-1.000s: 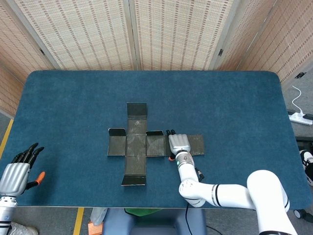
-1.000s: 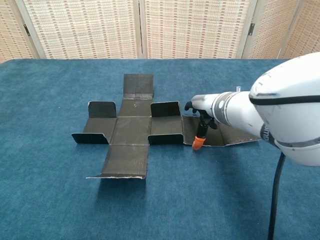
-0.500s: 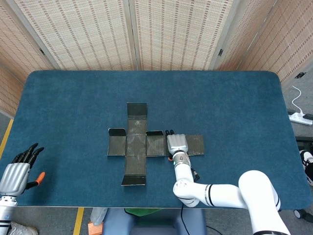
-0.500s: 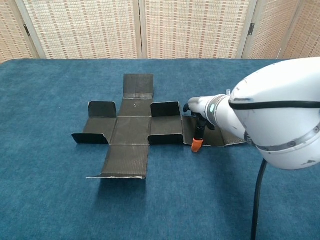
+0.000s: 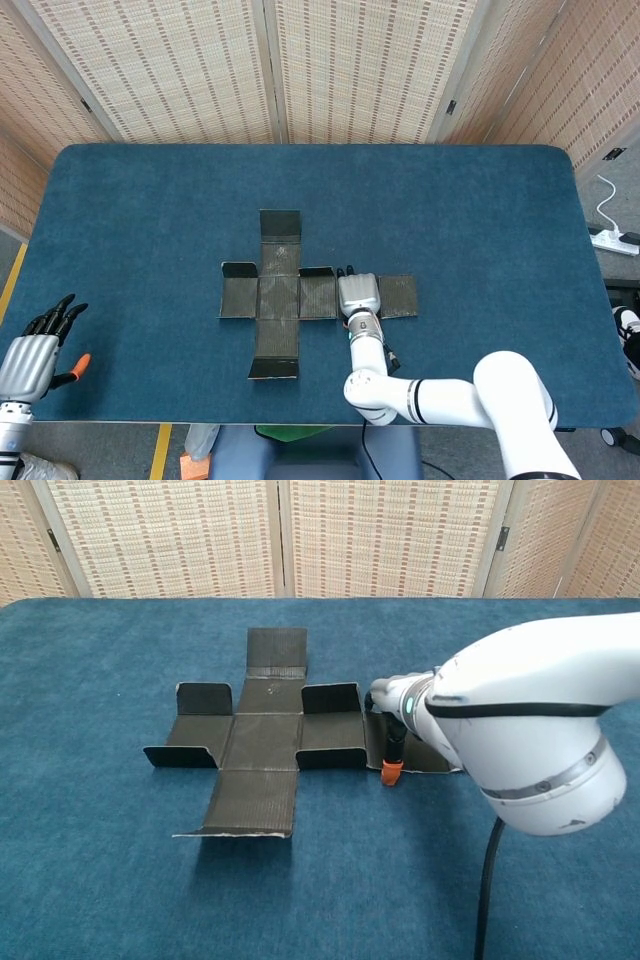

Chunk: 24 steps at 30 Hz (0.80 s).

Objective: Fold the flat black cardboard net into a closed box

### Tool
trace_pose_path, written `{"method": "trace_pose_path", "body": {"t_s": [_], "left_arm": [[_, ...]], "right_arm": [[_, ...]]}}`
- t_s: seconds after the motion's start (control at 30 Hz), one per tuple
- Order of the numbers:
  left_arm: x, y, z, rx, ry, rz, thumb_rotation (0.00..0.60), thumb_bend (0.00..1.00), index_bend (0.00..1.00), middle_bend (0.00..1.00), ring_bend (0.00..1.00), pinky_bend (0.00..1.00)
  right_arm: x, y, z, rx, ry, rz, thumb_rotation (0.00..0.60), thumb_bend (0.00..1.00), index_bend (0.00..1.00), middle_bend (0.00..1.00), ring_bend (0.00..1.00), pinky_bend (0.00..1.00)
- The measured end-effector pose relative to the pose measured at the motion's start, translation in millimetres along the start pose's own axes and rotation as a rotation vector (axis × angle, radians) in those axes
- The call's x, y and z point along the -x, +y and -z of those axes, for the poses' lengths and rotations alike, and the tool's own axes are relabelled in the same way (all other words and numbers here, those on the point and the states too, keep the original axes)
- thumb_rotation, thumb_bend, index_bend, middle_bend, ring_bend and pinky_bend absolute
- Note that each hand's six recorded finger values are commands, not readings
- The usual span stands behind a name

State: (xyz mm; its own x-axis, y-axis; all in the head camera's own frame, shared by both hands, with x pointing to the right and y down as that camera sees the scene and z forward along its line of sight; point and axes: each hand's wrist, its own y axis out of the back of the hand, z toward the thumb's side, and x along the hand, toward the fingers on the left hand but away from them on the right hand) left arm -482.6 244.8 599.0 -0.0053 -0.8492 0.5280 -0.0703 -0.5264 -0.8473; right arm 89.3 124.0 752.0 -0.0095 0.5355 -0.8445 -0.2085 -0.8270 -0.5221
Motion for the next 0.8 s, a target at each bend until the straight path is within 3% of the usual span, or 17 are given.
{"method": "trace_pose_path", "body": {"t_s": [0.2, 0.6, 0.7, 0.8], "left_arm": [[2.2, 1.8, 0.9, 0.008, 0.0, -0.006, 0.6, 0.34, 0.18, 0.12, 0.14, 0.19], [-6.8, 8.4, -12.9, 0.018, -0.045, -0.045, 0.6, 0.34, 0.18, 0.14, 0.16, 0.22], [-16.4, 8.7, -21.0, 0.027, -0.068, -0.053, 0.6, 0.34, 0.19, 0.16, 0.26, 0.32], [-30.7, 9.3, -32.6, 0.031, -0.099, -0.064, 0.6, 0.34, 0.24, 0.22, 0.44, 0.52]], "right_arm": [[-4.1, 4.9, -2.2, 0.008, 0.008, 0.016, 0.6, 0.3, 0.32, 0.22, 0.79, 1.0], [-17.8, 23.0, 11.8, 0.187, 0.116, 0.094, 0.6, 0.35, 0.35, 0.36, 0.81, 1.0], [-17.6, 18.2, 15.0, 0.226, 0.175, 0.081, 0.6, 0.35, 0.38, 0.42, 0.81, 1.0], [-16.9, 15.2, 17.1, 0.246, 0.23, 0.092, 0.6, 0.37, 0.41, 0.46, 0.82, 1.0]]}}
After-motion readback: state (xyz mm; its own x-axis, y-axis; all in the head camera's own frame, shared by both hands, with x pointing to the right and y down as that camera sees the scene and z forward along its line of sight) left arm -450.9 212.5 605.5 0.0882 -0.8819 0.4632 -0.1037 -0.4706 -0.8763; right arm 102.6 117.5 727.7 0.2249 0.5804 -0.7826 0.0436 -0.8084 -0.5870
